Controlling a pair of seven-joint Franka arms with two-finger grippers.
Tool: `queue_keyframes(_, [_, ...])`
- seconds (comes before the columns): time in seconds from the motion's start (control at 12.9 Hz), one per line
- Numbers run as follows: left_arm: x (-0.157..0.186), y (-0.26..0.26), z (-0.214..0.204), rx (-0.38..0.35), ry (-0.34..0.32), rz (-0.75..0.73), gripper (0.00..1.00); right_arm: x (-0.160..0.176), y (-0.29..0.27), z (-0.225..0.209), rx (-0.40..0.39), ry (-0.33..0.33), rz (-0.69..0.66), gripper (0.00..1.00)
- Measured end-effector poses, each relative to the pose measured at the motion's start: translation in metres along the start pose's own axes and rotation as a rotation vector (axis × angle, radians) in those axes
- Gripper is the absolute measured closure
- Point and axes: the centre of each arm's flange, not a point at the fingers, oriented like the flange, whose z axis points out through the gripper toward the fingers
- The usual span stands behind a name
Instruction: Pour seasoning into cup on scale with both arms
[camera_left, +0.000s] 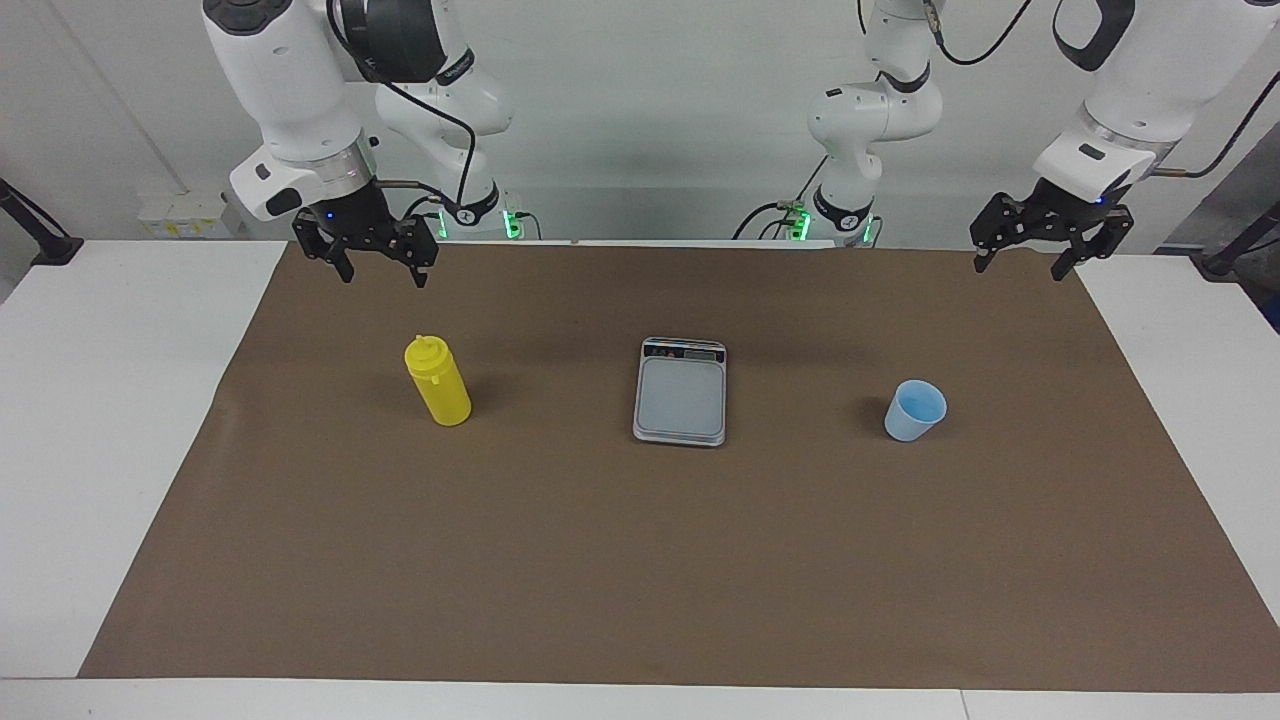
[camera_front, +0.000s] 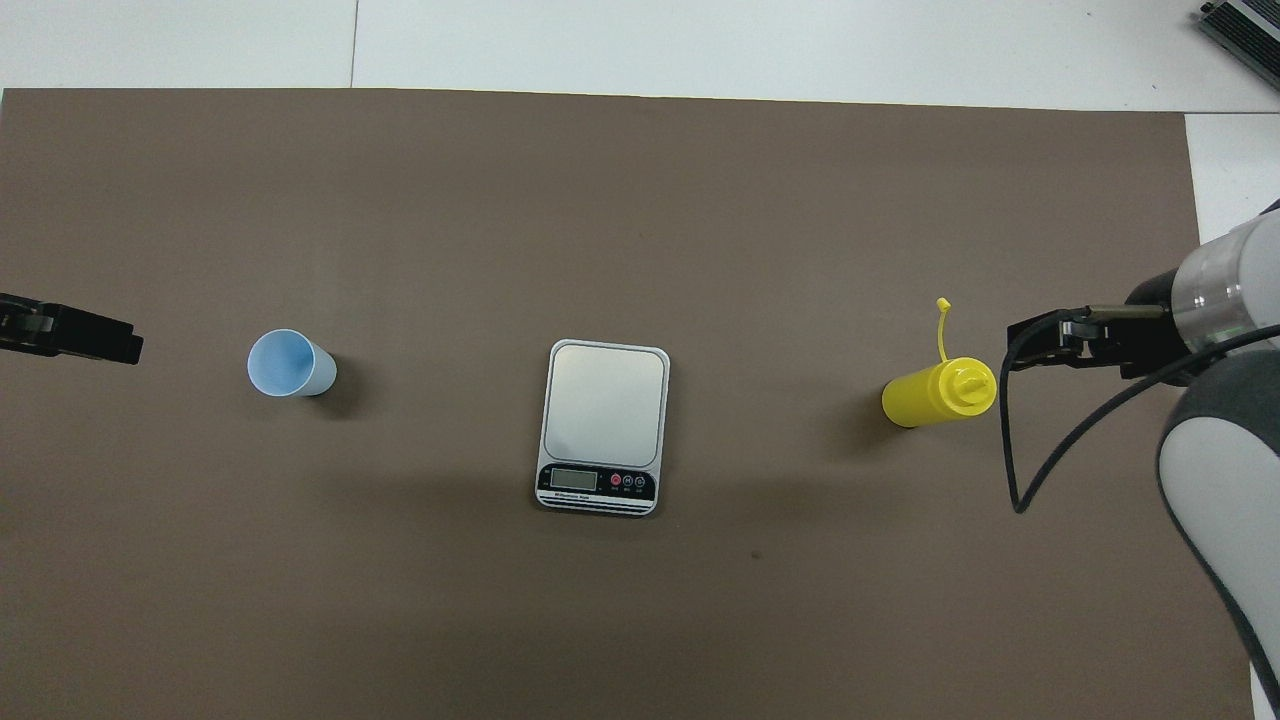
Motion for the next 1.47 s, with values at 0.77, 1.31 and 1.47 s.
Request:
queue_keyframes(0.77, [-0.001, -0.006, 0.000, 0.000, 0.001, -0.011, 0.00, 0.000, 0.000, 0.000, 0.000, 0.000, 0.000, 0.00])
queue_keyframes(1.31, [0.020, -0.012, 0.074, 0.003, 0.039, -0.026, 0.00, 0.000, 0.000, 0.000, 0.000, 0.000, 0.000, 0.00])
queue_keyframes(1.47, [0.028, -0.016, 0.121, -0.003, 0.037, -0.067, 0.00, 0.000, 0.000, 0.000, 0.000, 0.000, 0.000, 0.00])
